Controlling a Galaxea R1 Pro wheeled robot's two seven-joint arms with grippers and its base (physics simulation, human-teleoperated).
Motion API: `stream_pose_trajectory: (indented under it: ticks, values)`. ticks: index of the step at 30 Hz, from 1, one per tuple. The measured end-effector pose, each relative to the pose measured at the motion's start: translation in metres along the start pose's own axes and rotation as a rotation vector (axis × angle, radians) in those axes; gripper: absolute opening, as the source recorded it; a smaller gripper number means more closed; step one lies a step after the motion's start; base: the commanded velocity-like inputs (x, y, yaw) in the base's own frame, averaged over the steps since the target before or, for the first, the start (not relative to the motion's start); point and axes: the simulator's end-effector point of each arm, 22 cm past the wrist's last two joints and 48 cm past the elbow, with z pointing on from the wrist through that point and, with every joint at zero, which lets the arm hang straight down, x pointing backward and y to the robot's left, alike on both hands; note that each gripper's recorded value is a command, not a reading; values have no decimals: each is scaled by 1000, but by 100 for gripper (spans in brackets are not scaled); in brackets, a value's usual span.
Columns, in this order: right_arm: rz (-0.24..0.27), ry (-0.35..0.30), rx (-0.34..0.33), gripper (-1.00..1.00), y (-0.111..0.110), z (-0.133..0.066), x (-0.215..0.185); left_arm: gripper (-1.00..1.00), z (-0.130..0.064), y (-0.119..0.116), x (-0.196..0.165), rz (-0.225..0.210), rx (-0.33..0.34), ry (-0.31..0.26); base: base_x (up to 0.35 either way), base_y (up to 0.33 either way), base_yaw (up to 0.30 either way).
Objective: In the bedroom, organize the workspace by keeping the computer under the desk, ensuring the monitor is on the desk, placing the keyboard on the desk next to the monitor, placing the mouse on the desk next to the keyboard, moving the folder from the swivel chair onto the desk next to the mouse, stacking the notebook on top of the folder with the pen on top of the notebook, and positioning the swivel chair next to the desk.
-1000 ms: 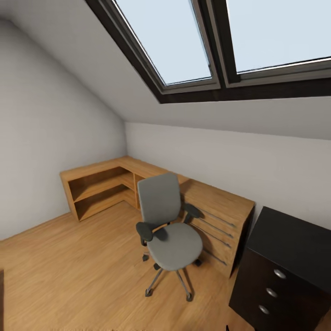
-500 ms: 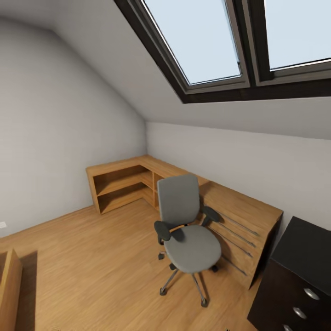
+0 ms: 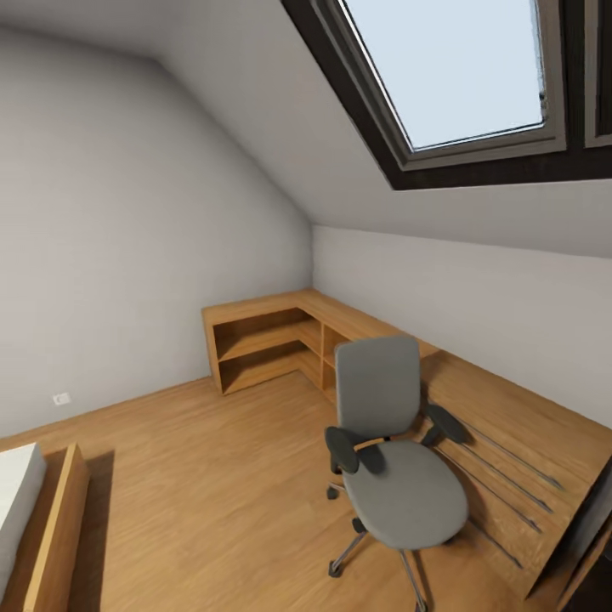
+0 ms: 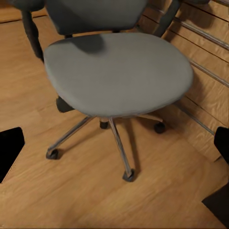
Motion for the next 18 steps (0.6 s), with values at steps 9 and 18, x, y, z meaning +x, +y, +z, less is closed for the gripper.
stream_pose_trajectory:
  ticks: [9, 18]
  values:
    - [-6, 24, -8, 100, 2, 1, 4, 100, 0, 0, 0, 1, 1, 0, 261, 47, 168]
    - [-7, 24, -11, 100, 2, 1, 4, 100, 0, -1, 0, 2, 2, 0, 45, 1, 158]
